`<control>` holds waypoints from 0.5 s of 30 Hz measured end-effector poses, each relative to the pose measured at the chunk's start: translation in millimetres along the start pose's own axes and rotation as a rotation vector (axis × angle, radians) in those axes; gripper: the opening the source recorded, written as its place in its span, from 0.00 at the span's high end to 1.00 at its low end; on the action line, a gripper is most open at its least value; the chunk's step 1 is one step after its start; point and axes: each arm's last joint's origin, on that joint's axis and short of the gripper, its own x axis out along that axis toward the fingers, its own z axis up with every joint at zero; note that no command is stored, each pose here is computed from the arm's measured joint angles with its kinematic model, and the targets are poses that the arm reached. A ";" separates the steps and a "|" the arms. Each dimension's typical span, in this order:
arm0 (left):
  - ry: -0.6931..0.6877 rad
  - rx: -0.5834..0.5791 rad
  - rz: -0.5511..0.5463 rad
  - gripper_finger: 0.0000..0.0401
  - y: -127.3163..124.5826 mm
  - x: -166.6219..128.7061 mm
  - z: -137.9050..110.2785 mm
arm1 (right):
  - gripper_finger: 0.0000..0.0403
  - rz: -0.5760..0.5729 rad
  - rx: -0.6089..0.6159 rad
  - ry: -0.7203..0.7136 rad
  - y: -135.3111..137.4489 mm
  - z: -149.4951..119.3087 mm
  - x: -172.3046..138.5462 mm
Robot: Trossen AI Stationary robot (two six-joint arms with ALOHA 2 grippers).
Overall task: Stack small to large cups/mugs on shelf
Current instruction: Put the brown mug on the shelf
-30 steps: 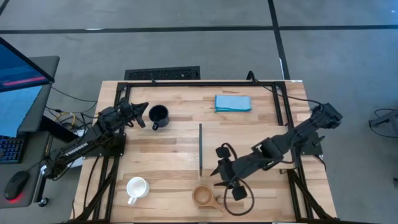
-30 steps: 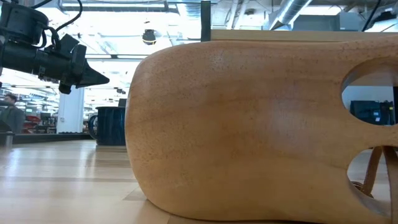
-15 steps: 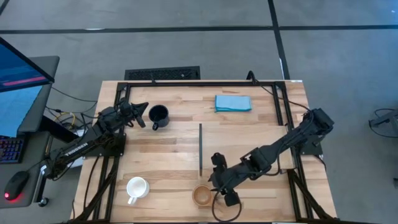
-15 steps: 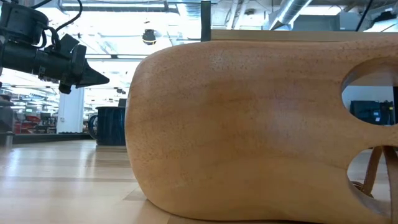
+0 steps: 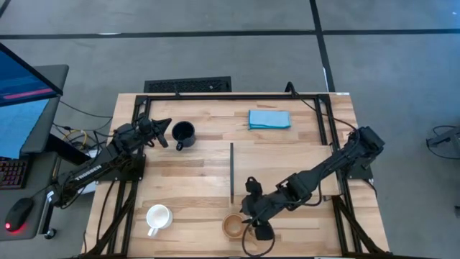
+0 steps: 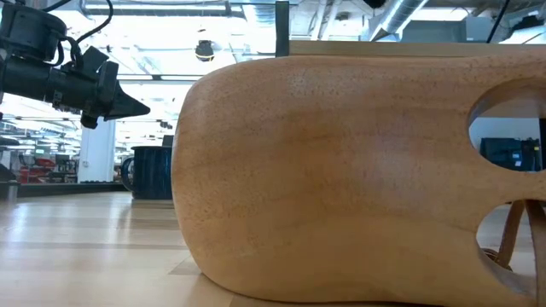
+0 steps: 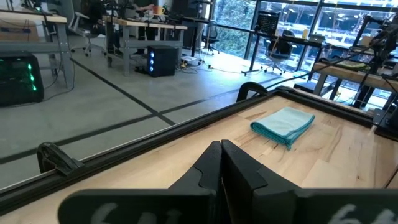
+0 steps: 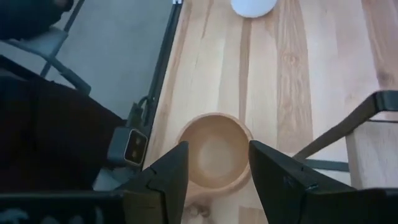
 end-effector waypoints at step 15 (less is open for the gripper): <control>0.011 0.001 0.000 1.00 0.0 0.7 -0.9 | 0.53 -0.042 -0.004 0.081 6.7 -4.8 59.7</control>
